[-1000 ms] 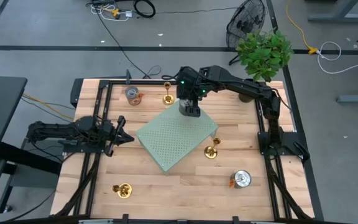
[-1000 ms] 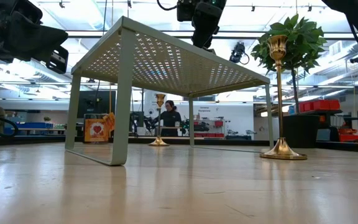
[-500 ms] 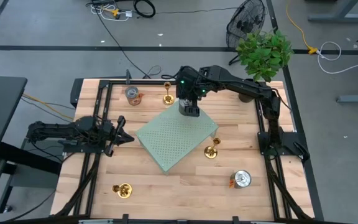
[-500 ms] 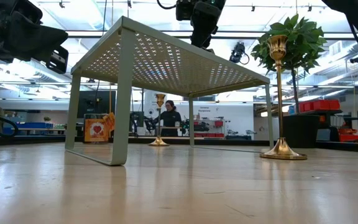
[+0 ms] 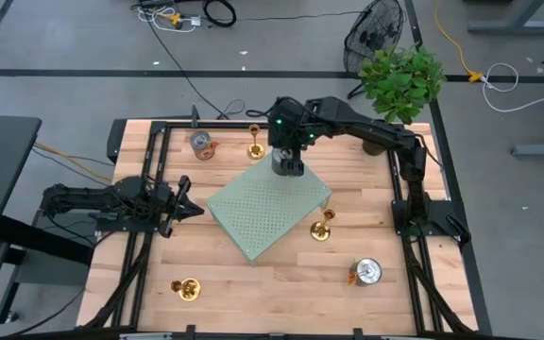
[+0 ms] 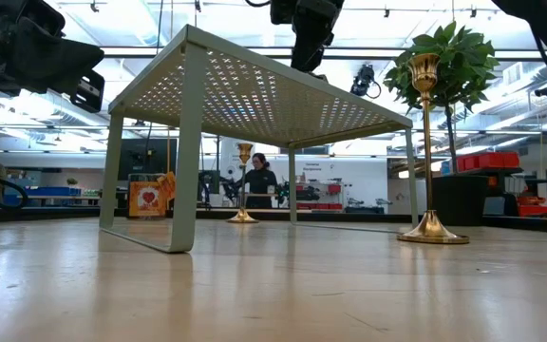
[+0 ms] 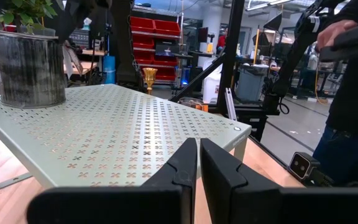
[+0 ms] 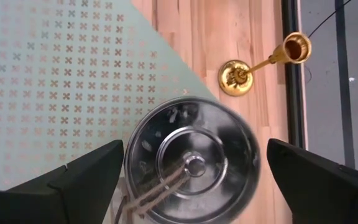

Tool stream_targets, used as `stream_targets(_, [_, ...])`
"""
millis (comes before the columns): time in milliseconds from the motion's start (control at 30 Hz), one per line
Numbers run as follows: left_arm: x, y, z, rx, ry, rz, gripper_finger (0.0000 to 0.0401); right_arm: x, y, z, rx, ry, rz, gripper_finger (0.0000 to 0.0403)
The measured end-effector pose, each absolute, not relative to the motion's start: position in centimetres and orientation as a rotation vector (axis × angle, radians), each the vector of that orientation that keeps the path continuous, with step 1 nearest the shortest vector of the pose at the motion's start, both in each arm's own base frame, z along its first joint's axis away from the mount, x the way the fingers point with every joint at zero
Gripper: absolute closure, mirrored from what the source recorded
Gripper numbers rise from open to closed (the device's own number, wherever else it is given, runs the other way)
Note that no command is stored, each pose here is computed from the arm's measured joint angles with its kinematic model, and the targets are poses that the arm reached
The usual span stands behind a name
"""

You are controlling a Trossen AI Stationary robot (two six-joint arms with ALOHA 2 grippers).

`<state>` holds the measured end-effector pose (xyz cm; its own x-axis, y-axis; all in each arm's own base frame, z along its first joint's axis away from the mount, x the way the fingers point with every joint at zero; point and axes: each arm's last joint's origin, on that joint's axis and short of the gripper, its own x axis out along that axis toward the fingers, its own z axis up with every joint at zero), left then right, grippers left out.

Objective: Pick & Place candle stick holders
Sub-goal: Put the bottom silver scented candle on the shelf

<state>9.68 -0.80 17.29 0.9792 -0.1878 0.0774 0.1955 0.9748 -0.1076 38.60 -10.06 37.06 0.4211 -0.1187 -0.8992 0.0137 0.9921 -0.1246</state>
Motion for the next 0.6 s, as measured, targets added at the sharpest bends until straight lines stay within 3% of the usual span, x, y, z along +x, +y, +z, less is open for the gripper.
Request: stream_targets(600, [9.7,-0.8,17.3,-0.115,-0.067,-0.194,0.0376,36.4,-9.5,40.8,-0.123,1.020,-0.103,0.0003])
